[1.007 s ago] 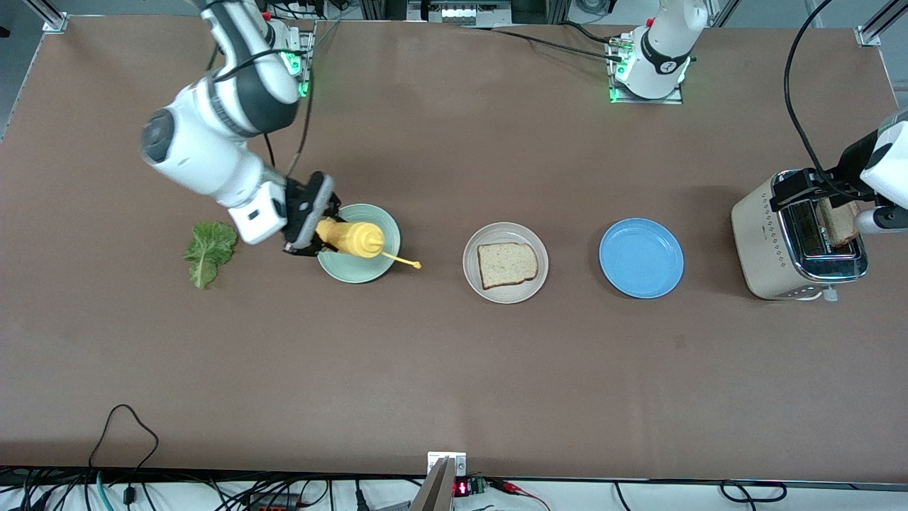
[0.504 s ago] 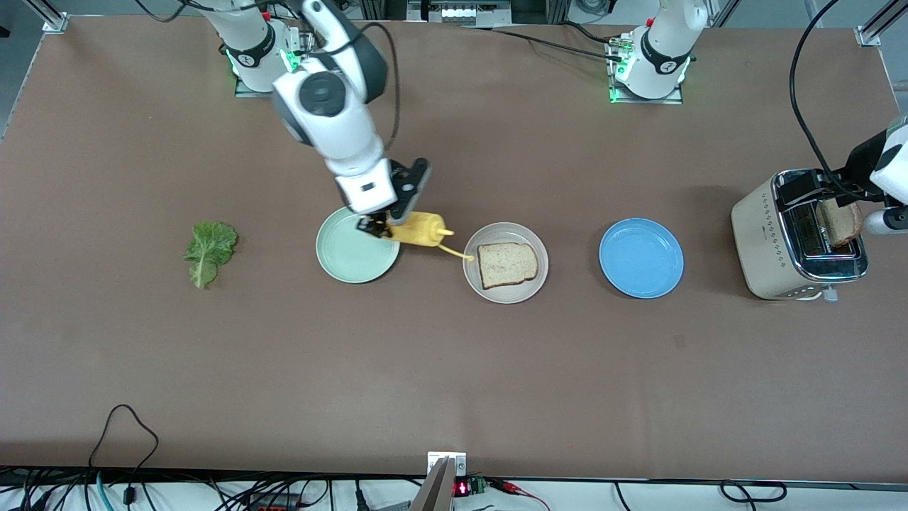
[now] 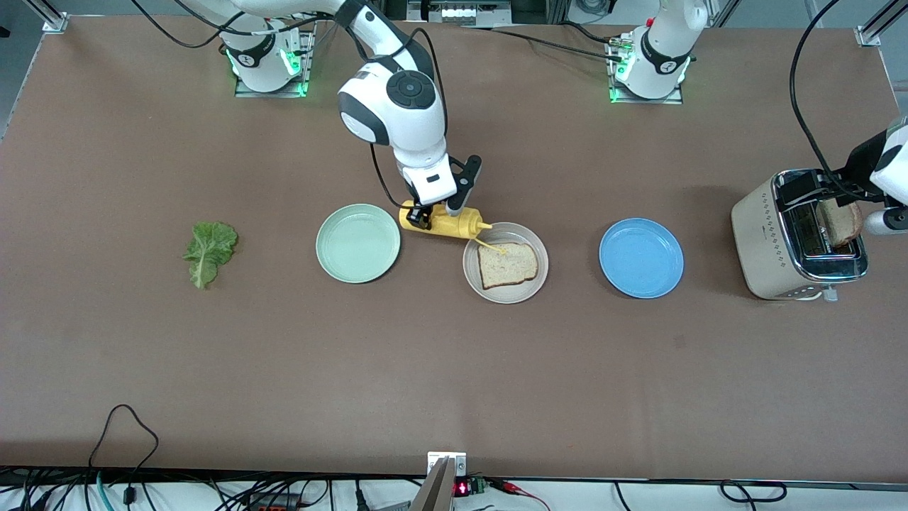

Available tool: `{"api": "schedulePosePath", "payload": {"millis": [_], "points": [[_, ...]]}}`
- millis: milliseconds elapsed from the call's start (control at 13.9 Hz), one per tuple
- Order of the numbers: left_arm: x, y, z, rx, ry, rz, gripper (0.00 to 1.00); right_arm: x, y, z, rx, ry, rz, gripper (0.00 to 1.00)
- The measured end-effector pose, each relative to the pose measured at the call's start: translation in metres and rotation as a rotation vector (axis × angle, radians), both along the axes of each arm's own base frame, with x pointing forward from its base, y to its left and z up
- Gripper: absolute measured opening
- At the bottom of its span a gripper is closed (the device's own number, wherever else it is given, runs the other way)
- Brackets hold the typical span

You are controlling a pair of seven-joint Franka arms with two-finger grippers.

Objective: Make sandwich in beige plate with both arms
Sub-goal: 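Tilt the yellow bottle over the bread and squeeze sauce onto it, then carry the yellow bottle back and set it beside the lettuce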

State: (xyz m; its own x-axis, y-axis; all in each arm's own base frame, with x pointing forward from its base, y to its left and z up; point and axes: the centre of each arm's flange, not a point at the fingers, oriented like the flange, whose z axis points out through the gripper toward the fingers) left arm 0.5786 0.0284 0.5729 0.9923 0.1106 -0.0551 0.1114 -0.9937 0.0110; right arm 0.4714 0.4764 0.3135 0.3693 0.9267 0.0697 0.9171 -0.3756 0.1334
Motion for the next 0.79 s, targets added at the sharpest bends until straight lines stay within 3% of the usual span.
{"api": "schedulePosePath", "payload": {"millis": [288,576,792], "points": [[-0.001,0.0,-0.001,-0.001,0.011,0.0,1.0,0.009,-0.007,0.002,-0.006,-0.016,-0.032,0.52],[-0.001,0.0,-0.001,-0.001,0.012,0.0,1.0,0.044,-0.053,0.042,0.019,-0.044,-0.128,0.52],[-0.001,-0.003,-0.001,-0.001,0.012,-0.006,1.0,0.053,-0.111,0.083,0.08,0.003,-0.12,0.52]]}}
